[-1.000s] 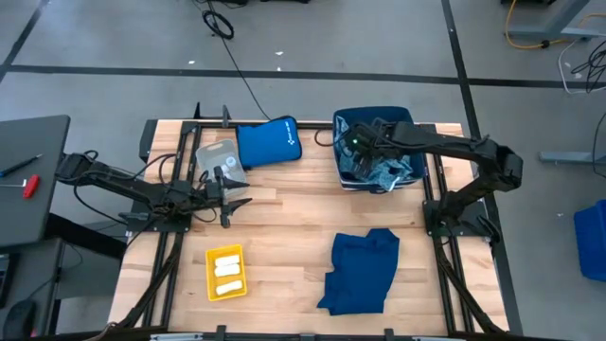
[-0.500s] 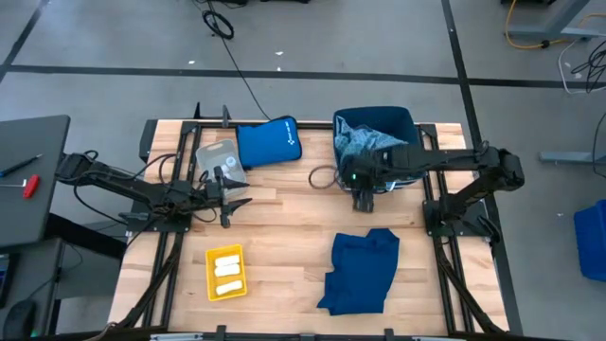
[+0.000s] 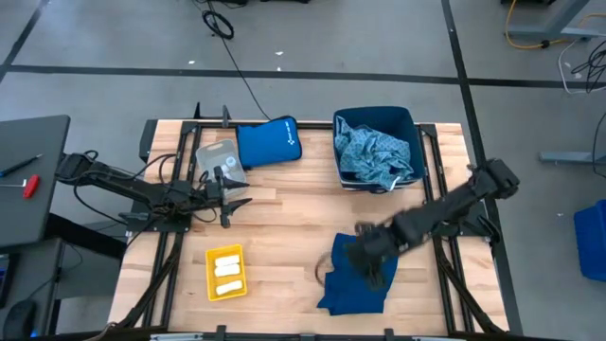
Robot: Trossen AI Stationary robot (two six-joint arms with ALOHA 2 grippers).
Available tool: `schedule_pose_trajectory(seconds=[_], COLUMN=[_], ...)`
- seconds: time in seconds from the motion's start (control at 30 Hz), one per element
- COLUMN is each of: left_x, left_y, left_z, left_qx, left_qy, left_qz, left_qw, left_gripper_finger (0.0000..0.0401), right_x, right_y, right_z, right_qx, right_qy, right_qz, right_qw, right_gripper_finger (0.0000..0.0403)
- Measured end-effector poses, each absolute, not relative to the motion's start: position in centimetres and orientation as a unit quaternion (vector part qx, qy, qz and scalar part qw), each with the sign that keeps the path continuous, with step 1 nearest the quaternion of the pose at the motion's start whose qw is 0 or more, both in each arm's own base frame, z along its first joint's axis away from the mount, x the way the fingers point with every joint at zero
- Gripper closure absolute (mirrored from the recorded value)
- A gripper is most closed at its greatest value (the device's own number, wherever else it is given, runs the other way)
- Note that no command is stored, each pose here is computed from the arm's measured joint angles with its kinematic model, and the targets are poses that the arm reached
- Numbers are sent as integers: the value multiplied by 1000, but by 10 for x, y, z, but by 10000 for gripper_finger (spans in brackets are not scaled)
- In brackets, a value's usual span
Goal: Pick & place medical supplies in basket/bin
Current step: Put the blue gown into the blue laundry organizer
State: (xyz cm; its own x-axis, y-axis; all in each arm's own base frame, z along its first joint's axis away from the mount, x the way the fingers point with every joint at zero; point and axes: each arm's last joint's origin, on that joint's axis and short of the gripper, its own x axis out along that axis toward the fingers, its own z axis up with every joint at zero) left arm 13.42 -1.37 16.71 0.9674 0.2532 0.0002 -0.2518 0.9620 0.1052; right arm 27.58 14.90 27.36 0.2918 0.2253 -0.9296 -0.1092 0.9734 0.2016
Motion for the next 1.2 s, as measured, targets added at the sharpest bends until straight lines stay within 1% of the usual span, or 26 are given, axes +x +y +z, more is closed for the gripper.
schedule_pose_trajectory(seconds=[0.27, 0.37, 0.47, 0.7, 0.9, 1.2], left_x=[134, 134, 134, 134, 134, 134], left_y=[-14, -14, -14, -14, -14, -14], left_z=[167, 167, 167, 167, 167, 167], left_qx=[57, 58, 59, 70, 74, 71], left_qy=[10, 10, 10, 12, 12, 12], left_qz=[127, 127, 127, 127, 127, 127], left_qw=[990, 990, 990, 989, 989, 989], left_gripper_finger=[188, 188, 188, 188, 188, 188], right_x=[265, 264, 264, 274, 290, 308], right_y=[211, 225, 234, 235, 217, 200], right_z=[236, 223, 212, 181, 158, 134], right_qx=[71, 76, 64, -19, -86, -111], right_qy=[627, 634, 633, 632, 641, 658], right_qz=[96, 94, 84, 45, 6, 1], right_qw=[770, 764, 767, 774, 763, 745], right_gripper_finger=[165, 165, 165, 165, 165, 168])
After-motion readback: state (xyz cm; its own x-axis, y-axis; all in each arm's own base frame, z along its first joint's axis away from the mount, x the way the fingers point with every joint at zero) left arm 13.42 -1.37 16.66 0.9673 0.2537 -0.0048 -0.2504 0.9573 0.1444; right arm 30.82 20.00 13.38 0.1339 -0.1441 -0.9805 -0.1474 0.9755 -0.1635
